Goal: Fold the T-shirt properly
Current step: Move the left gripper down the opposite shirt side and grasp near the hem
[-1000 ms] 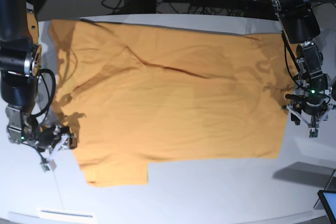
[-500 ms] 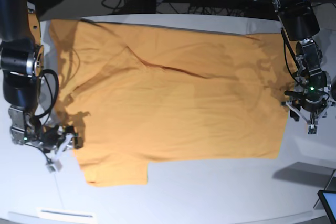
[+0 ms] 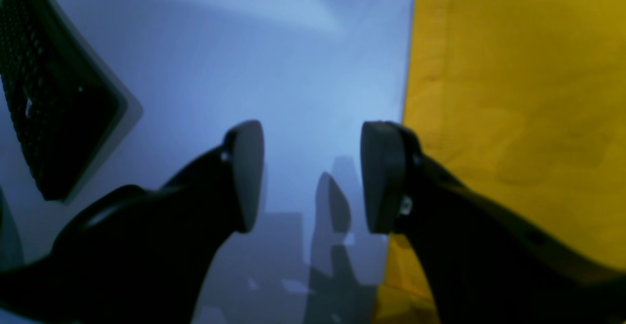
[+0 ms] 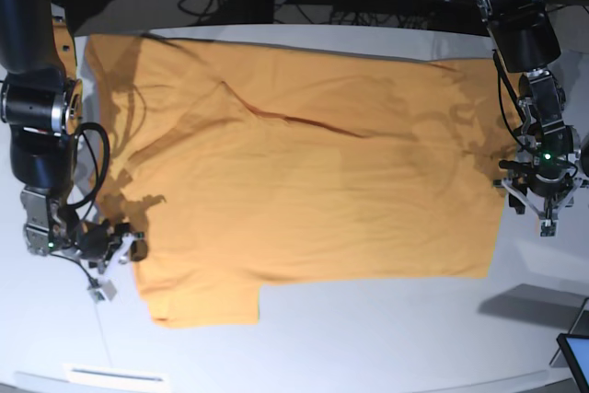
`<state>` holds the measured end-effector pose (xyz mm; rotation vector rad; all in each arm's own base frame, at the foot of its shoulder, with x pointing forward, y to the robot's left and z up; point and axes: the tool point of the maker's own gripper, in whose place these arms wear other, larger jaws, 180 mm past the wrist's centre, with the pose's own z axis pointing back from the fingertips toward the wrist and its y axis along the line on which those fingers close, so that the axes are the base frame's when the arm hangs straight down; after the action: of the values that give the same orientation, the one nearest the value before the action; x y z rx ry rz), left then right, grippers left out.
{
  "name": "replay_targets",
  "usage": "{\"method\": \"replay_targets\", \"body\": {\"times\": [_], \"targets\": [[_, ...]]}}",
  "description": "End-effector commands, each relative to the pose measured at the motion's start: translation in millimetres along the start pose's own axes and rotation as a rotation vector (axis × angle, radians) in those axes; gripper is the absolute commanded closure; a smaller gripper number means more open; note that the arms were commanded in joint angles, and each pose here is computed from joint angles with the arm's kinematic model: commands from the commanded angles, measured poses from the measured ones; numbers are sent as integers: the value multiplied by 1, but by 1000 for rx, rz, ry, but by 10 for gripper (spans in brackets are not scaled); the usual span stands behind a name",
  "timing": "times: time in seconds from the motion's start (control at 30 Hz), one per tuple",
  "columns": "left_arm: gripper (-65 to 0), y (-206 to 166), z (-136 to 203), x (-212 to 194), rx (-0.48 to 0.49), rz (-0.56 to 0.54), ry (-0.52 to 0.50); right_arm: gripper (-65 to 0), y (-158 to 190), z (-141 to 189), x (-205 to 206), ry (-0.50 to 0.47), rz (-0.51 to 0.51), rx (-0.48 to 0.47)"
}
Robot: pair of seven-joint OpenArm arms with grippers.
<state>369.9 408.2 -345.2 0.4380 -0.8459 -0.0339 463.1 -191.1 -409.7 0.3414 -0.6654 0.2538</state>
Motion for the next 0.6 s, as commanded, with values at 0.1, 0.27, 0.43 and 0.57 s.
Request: {"method": "replay_targets", "body": {"times": [0.1,0.27,0.43,0.57], "targets": [[-317,18,4,26,38,-4,-66,-15,-6,9,23,-43,16,-11],[-319,18,4,26,38,-3,-66,-4,-6,9,23,-43,16,-11],[-321,22,3,39,44,13,-89,-1,-5,8,24,-43,16,-10],[-321,29,-8,44,46,49,-72,-1,-5,8,23,-42,17,-10]]}}
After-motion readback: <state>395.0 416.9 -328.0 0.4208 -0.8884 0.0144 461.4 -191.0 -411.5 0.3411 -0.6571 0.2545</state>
